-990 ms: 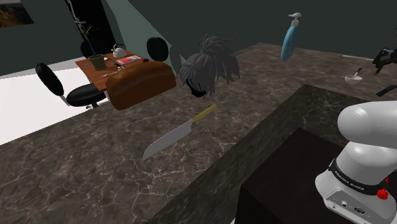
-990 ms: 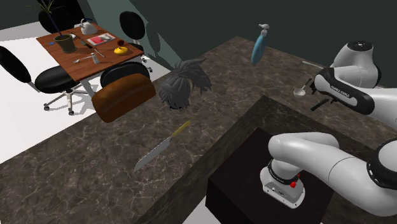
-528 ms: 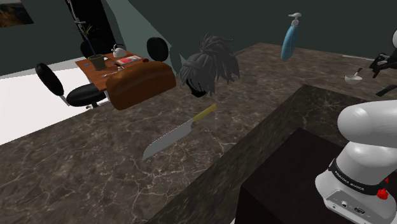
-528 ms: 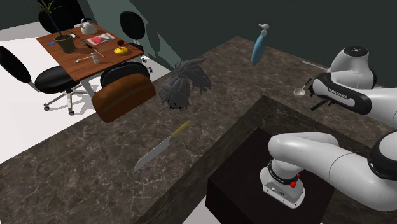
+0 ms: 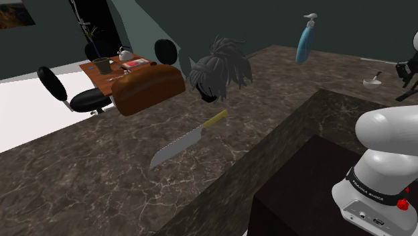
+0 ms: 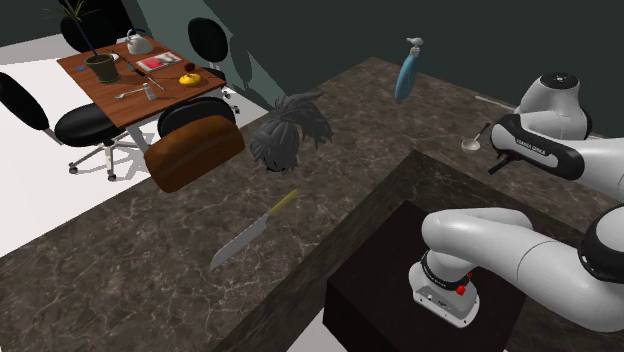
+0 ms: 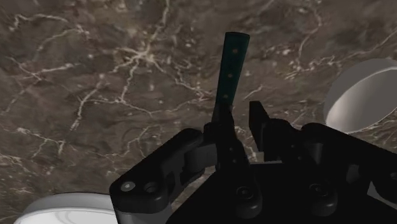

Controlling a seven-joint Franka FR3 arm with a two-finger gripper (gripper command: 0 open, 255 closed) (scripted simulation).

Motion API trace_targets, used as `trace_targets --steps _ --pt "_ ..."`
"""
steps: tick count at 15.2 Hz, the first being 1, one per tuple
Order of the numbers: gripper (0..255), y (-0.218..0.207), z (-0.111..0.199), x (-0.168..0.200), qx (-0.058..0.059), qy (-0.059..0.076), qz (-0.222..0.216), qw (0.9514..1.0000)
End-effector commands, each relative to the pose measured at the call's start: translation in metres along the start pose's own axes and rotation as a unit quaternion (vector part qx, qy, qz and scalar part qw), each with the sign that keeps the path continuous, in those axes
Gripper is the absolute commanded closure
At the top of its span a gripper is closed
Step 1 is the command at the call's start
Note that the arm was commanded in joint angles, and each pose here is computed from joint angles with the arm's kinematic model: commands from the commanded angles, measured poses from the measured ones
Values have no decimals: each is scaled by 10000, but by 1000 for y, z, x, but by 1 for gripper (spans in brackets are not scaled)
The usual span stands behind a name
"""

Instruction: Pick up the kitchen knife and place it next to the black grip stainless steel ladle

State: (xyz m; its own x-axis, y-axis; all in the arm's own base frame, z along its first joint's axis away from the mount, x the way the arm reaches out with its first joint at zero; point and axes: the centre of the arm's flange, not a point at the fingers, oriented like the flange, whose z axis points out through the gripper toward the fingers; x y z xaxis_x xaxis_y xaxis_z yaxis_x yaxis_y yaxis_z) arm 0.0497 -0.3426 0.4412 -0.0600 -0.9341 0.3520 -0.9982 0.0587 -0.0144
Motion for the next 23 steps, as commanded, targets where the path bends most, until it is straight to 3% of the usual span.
trace_targets --steps 1,7,8,9,10,11,12,19,23 --pt "255 0 0 0 0 0 0 10000" --pt "255 0 0 0 0 0 0 10000" --pt "0 0 0 0 0 0 0 10000" --pt "0 3 7 28 20 -521 154 9985" --pt "0 7 16 54 40 -1041 307 9941" --pt "0 11 29 80 60 -1558 459 9867" --pt "0 16 41 99 76 -1975 581 9786" --pt "0 14 75 85 76 -1975 581 9786" --pt "0 14 78 84 76 -1975 581 9786"
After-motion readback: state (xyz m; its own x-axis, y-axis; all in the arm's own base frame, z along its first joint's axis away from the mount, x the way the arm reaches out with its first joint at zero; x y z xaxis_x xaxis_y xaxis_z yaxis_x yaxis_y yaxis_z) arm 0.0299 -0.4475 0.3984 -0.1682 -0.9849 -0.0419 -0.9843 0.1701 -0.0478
